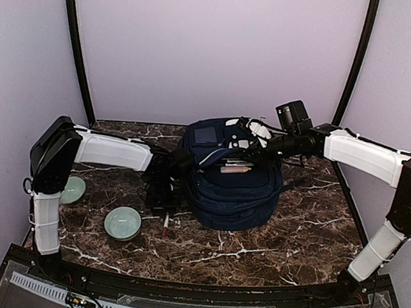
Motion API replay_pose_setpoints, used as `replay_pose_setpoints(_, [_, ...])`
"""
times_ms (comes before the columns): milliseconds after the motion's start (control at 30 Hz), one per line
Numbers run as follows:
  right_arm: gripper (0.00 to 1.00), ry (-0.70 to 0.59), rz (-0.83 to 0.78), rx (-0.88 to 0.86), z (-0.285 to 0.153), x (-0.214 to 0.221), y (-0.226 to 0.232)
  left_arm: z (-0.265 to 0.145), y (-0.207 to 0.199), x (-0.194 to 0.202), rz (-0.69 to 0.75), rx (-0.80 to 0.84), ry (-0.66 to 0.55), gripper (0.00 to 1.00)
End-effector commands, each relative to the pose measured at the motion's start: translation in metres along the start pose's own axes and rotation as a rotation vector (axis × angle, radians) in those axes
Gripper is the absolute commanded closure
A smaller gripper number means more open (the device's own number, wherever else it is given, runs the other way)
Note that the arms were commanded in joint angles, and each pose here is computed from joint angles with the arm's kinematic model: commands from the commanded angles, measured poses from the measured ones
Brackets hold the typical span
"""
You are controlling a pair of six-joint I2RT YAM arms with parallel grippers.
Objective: Pack the student bag
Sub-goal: Pick up the pen at the center of the board.
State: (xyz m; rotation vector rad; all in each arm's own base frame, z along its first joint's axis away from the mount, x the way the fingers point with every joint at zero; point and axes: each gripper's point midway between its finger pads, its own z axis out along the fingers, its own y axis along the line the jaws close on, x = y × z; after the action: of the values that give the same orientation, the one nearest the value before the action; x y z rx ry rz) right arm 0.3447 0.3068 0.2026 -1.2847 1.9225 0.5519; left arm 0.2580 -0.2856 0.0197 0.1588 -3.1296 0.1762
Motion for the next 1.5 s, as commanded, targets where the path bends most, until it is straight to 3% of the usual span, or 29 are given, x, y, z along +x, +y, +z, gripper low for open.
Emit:
replay_pose_setpoints(0, [1.0,-0.123,-0.037,-0.021,-0.02,-0.036,0.008,0.008,-0.013,0.02,0.21,-0.063,0.014,0.8])
replay_pose_setpoints(200, [1.0,-0.123,-0.032,-0.03,-0.019,-0.036,0.008,0.011,-0.031,0.043,0.455,-0.038,0.032,0.85])
replay_pose_setpoints(333, [1.0,-0.124,-0.031,-0.032,-0.019,-0.036,0.009,0.006,-0.03,0.041,0.514,-0.032,0.002,0.85])
replay_pose_setpoints(467, [1.0,-0.123,-0.031,-0.031,-0.019,-0.036,0.009,0.003,-0.021,0.029,0.519,-0.105,-0.054,0.8])
replay_pose_setpoints(600, [1.0,-0.122,-0.032,-0.028,-0.019,-0.035,0.008,0.003,-0.012,0.017,0.506,-0.184,-0.092,0.66])
replay_pose_setpoints(700, [1.0,-0.122,-0.032,-0.03,-0.018,-0.035,0.009,0.005,-0.014,0.013,0.506,-0.183,-0.108,0.64])
replay_pose_setpoints(1100, [1.0,-0.117,-0.033,-0.026,-0.018,-0.034,0.008,0.012,-0.012,0.021,0.492,-0.17,-0.074,0.88])
replay_pose_setpoints(1300, [1.0,-0.117,-0.034,-0.025,-0.018,-0.034,0.008,-0.021,-0.01,0.031,0.517,-0.136,-0.102,0.94])
replay_pose_setpoints(1467, [1.0,-0.115,-0.034,-0.021,-0.018,-0.033,0.007,-0.05,-0.026,0.05,0.643,-0.05,-0.151,0.96])
